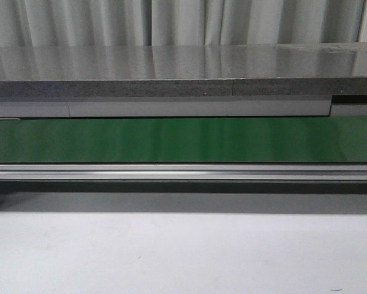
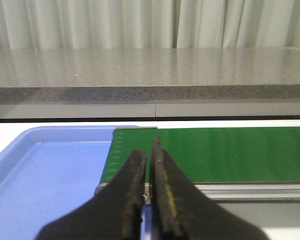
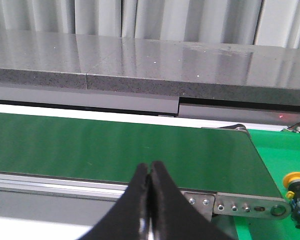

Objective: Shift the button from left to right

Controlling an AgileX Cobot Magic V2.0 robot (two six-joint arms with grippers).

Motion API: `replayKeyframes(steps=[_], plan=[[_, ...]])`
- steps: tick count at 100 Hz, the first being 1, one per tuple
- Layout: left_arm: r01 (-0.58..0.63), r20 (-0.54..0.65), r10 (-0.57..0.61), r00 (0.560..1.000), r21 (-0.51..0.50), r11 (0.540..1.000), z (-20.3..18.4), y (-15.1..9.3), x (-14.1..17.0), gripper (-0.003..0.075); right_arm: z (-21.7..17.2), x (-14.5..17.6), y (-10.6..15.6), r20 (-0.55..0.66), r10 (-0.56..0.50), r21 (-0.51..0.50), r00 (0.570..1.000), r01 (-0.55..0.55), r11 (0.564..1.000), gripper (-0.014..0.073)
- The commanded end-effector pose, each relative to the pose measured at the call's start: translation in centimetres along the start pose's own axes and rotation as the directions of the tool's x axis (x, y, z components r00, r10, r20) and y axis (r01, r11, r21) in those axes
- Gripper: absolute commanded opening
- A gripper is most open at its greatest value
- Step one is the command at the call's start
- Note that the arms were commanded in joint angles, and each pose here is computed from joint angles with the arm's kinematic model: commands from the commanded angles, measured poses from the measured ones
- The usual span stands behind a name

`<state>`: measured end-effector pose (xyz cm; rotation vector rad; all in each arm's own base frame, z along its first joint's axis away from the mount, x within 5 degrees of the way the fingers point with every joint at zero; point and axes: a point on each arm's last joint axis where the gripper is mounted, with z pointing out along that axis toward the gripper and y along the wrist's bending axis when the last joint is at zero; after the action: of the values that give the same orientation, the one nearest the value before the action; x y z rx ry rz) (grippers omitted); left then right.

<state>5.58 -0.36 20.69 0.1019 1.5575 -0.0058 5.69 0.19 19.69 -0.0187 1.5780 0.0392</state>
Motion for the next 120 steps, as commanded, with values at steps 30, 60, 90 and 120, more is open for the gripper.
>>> replayKeyframes(steps=[30, 60, 90, 120], plan=[[0.012, 0.150, -0.014, 0.989, 0.012, 1.000, -0.28, -0.10, -0.65, 0.0005, -0.14, -0.81, 0.07, 0.096, -0.010, -0.008, 0.995, 0.011, 1.000, -0.0067], [0.012, 0.153, -0.014, 0.988, 0.013, 1.000, -0.20, -0.14, -0.22, 0.0005, -0.14, -0.81, 0.07, 0.096, -0.010, -0.008, 0.995, 0.011, 1.000, -0.0067], [0.012, 0.153, -0.014, 0.988, 0.013, 1.000, -0.20, -0.14, -0.22, 0.0005, -0.14, -0.81, 0.07, 0.096, -0.010, -0.008, 0.995, 0.011, 1.000, -0.0067], [0.012, 0.153, -0.014, 0.988, 0.013, 1.000, -0.20, -0.14, -0.22, 0.0005, -0.14, -0.81, 0.07, 0.096, -0.010, -0.008, 0.995, 0.011, 1.000, -0.0067]])
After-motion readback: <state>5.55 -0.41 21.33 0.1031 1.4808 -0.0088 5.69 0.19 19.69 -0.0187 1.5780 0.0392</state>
